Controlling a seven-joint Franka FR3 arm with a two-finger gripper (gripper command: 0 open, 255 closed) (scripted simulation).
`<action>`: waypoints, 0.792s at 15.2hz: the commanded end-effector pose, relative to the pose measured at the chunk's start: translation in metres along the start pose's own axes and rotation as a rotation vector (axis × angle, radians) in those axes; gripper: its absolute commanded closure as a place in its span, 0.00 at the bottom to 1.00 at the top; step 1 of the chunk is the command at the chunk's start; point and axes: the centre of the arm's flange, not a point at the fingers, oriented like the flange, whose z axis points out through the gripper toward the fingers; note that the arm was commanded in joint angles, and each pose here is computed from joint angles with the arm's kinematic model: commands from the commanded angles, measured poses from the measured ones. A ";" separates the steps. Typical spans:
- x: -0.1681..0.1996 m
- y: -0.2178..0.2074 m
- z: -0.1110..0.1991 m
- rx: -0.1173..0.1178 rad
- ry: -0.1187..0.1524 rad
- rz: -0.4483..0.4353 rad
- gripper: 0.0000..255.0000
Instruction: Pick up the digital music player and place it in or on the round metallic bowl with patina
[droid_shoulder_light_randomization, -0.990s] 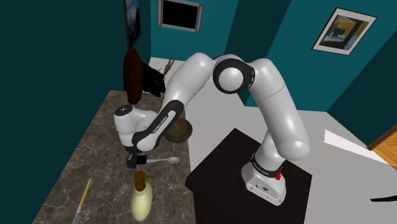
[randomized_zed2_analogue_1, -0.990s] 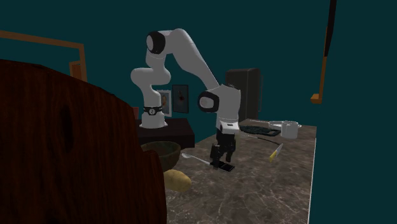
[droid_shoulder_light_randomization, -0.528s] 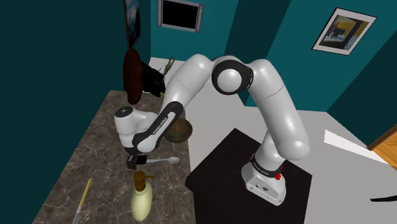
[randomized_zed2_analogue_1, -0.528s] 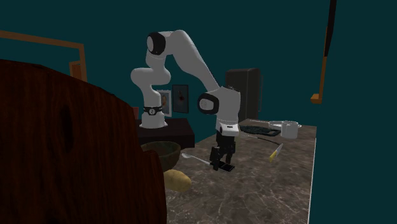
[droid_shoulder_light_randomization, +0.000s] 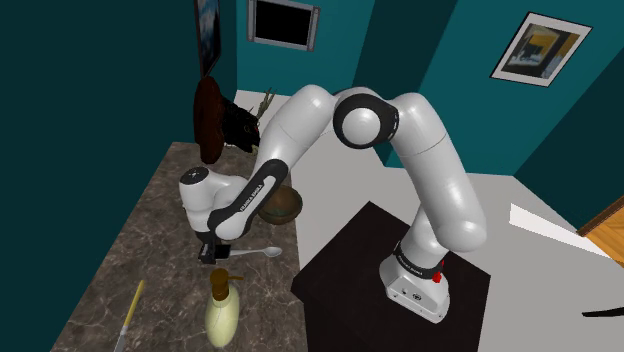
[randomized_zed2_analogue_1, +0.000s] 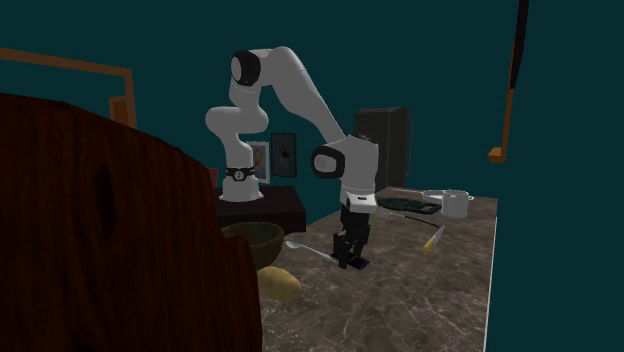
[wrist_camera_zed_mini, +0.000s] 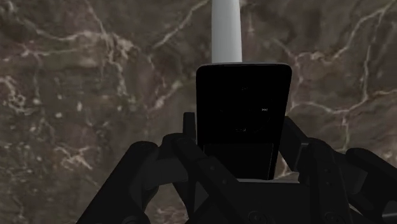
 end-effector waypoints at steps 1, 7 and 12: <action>-0.001 0.003 0.002 -0.001 -0.004 0.004 1.00; -0.002 0.003 -0.019 -0.001 -0.004 0.004 1.00; -0.004 0.004 -0.045 -0.001 -0.004 0.004 1.00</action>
